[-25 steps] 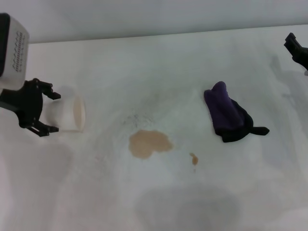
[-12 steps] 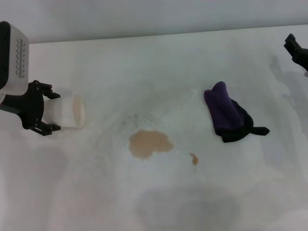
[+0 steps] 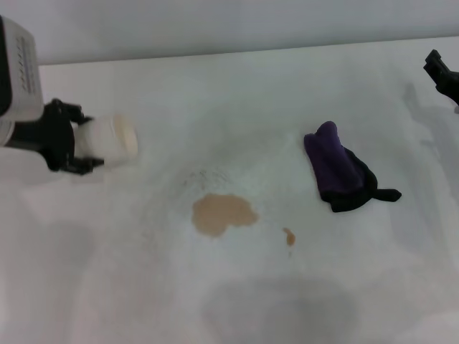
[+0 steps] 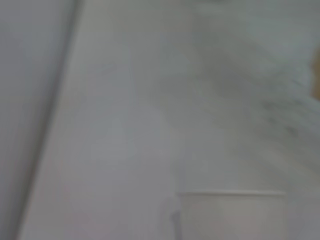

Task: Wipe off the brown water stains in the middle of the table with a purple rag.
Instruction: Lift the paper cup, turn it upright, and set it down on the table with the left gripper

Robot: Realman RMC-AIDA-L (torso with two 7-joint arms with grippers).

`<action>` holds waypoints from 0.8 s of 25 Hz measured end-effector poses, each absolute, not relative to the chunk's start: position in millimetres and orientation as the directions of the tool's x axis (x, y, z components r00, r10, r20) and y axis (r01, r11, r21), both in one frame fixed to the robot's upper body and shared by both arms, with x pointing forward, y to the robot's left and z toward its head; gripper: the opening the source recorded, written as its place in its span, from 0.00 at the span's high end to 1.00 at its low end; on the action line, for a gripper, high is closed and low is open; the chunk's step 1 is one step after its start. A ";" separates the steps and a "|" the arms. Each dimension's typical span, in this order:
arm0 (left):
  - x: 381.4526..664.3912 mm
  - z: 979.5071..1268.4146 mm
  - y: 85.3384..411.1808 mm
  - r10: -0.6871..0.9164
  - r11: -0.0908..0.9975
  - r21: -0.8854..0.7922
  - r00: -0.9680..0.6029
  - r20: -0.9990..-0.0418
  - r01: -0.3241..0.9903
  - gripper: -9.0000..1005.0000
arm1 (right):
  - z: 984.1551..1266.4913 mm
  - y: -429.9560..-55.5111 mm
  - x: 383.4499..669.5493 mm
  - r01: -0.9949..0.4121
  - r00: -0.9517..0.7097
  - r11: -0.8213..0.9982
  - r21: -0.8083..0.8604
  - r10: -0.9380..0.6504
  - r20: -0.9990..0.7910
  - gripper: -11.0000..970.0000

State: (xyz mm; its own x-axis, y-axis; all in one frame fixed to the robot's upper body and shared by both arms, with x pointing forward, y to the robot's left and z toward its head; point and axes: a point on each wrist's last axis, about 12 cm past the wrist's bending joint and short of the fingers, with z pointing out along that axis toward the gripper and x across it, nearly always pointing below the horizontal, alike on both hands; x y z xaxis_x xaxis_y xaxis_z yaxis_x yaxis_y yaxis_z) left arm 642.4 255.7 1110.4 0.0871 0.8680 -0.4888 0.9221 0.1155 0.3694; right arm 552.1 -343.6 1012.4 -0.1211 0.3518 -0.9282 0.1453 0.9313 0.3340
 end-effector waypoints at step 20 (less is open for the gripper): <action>589.5 1054.4 275.3 0.227 0.777 0.122 -0.093 -0.969 0.618 0.27 | 1010.0 -346.8 547.4 0.153 -0.126 0.932 0.329 0.348 -0.929 0.10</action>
